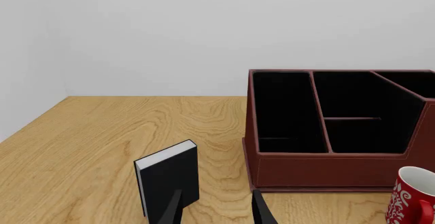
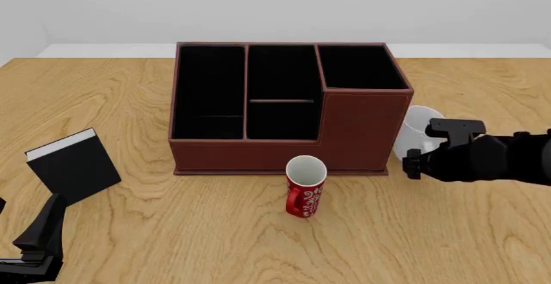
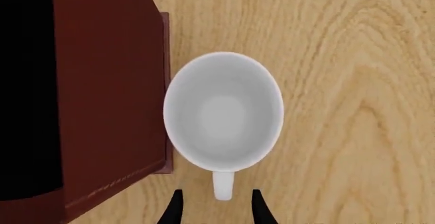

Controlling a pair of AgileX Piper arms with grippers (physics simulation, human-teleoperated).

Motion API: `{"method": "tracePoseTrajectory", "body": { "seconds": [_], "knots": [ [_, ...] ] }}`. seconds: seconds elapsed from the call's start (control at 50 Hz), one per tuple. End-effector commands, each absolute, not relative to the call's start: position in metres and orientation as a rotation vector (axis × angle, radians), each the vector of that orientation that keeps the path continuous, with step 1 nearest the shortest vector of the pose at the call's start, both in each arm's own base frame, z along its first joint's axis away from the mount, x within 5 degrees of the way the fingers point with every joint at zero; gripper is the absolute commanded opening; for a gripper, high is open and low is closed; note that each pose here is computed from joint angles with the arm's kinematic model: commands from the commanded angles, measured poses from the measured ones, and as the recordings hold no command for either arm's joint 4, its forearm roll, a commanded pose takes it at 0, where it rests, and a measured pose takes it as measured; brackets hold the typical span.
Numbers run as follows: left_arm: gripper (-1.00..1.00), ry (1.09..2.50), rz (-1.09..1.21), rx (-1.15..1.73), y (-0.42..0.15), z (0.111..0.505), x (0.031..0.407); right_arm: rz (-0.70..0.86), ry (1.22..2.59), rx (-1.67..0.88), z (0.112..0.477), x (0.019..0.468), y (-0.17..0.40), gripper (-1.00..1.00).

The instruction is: Pick up the white mug and place it to the right of the caddy.

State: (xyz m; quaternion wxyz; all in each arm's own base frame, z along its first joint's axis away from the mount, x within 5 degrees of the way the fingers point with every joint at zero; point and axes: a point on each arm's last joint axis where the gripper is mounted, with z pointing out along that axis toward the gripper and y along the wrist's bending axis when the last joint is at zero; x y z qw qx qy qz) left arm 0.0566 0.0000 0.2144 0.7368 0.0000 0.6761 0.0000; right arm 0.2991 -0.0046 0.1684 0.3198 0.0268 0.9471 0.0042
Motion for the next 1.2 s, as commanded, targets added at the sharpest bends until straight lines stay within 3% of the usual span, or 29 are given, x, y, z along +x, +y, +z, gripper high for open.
{"method": "tracePoseTrajectory", "body": {
  "seconds": [0.02, 1.2],
  "knots": [
    [1.0, 1.485, 0.0, 0.0, 0.0, 0.214, 0.057, 0.016, 2.481, 0.065, 0.175, 0.292, -0.002, 1.0],
    [1.0, 1.485, 0.0, 0.0, 0.0, 0.214, 0.057, -0.002, 2.409, 0.043, 0.203, 0.25, -0.005, 1.0]
  ]
}}
